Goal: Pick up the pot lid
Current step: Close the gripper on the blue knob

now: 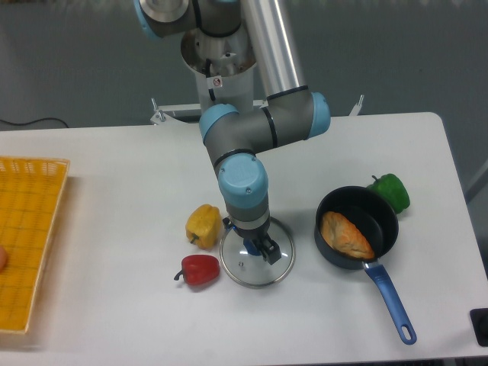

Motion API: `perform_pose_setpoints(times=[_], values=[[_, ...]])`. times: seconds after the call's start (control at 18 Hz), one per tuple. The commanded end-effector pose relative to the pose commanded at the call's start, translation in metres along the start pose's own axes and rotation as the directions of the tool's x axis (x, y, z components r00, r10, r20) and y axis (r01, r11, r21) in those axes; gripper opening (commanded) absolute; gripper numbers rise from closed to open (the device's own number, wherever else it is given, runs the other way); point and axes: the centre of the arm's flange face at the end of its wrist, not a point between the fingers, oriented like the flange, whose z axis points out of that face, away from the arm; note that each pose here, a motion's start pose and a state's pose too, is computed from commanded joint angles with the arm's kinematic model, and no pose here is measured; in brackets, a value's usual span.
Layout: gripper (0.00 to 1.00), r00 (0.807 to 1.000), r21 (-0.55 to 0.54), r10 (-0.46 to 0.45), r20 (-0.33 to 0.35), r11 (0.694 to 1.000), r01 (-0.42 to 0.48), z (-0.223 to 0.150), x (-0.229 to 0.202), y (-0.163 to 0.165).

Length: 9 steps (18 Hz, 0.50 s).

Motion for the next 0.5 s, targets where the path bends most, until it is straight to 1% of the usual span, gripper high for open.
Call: perform_pose_setpoints(times=[0.5], values=[[1.00,1.000,-0.004,0.000,-0.016,1.000,0.000,0.0089,-0.0001,-0.0008]])
